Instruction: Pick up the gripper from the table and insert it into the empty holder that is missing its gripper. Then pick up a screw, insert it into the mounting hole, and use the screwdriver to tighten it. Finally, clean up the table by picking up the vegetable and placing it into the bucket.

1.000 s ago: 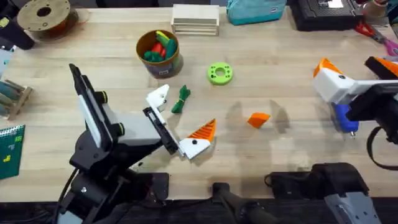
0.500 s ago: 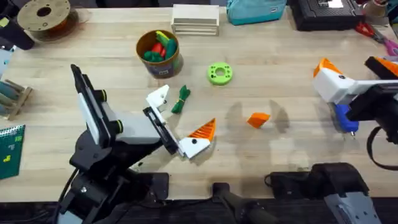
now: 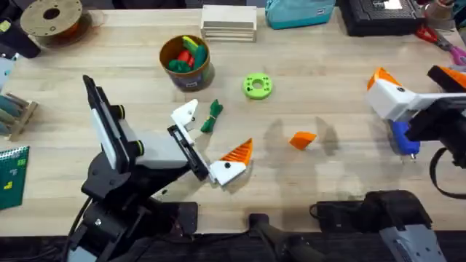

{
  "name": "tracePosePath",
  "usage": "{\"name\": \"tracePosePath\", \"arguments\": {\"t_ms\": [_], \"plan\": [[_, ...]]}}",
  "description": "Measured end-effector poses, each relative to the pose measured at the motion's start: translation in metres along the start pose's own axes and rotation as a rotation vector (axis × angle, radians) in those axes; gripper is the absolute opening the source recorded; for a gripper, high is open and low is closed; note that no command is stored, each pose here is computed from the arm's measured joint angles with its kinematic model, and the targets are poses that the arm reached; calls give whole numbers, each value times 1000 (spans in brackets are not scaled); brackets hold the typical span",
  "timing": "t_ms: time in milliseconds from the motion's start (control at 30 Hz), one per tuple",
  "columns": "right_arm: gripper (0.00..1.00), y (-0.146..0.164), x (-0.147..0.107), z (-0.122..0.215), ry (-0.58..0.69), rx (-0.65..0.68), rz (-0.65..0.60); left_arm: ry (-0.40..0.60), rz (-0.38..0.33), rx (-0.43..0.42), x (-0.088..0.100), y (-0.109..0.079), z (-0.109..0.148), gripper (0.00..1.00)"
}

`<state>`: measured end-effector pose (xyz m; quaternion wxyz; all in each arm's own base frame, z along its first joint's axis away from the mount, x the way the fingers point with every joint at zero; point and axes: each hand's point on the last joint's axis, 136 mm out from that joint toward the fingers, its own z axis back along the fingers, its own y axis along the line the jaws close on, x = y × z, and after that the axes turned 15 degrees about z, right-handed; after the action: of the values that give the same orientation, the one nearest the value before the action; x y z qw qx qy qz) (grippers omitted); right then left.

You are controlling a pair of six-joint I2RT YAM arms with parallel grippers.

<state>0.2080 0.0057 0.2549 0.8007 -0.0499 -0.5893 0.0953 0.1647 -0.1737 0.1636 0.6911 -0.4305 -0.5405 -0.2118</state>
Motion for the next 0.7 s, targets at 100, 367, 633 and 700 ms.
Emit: {"name": "tracePosePath", "arguments": {"t_ms": [100,367,633,700], "plan": [[989,7,-1,0,4,40,-33,0,0,0,0,0,0,987],[990,52,-26,-11,194,318,-12,0,0,0,0,0,0,987],[990,91,-43,-5,466,588,151,0,0,0,0,0,0,987],[990,101,-56,-2,529,650,194,0,0,0,0,0,0,987]]}}
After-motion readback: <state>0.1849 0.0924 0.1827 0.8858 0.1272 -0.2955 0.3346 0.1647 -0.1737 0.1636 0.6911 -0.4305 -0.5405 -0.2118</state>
